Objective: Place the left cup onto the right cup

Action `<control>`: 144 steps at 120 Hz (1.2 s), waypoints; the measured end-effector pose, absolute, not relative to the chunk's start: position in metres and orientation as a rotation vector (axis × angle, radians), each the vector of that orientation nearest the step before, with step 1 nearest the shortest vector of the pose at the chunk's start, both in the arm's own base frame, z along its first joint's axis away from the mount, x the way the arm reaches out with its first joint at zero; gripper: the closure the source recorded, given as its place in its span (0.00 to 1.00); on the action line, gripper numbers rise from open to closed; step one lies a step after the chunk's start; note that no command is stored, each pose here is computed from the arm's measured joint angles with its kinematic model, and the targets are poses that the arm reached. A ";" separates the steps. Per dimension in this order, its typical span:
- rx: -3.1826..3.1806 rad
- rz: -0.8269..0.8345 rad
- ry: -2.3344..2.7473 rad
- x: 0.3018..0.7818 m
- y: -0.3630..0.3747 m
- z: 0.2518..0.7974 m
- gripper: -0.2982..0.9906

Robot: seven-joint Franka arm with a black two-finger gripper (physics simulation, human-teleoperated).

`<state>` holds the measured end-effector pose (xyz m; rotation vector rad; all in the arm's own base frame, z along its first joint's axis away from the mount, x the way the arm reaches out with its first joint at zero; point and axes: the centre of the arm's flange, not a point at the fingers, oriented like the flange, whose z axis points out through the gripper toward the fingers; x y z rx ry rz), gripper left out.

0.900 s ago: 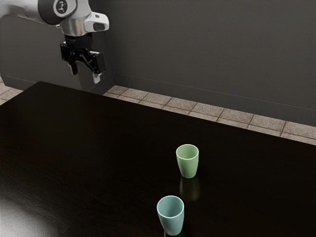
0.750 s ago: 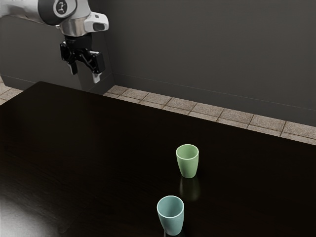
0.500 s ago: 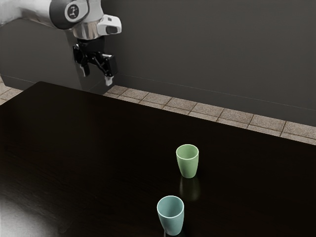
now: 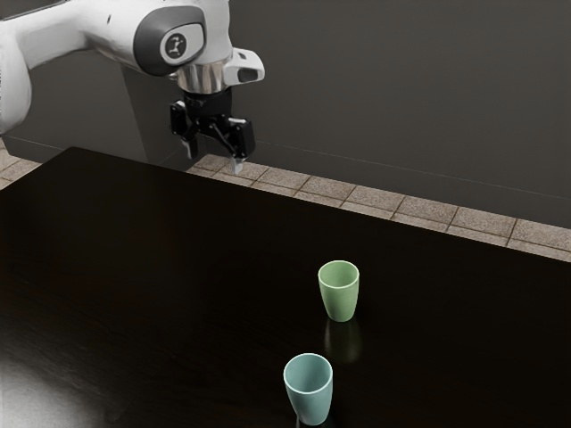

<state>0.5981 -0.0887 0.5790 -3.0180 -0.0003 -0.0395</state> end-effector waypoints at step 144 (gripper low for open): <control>-3.044 -0.060 -0.220 0.634 -0.168 0.491 0.23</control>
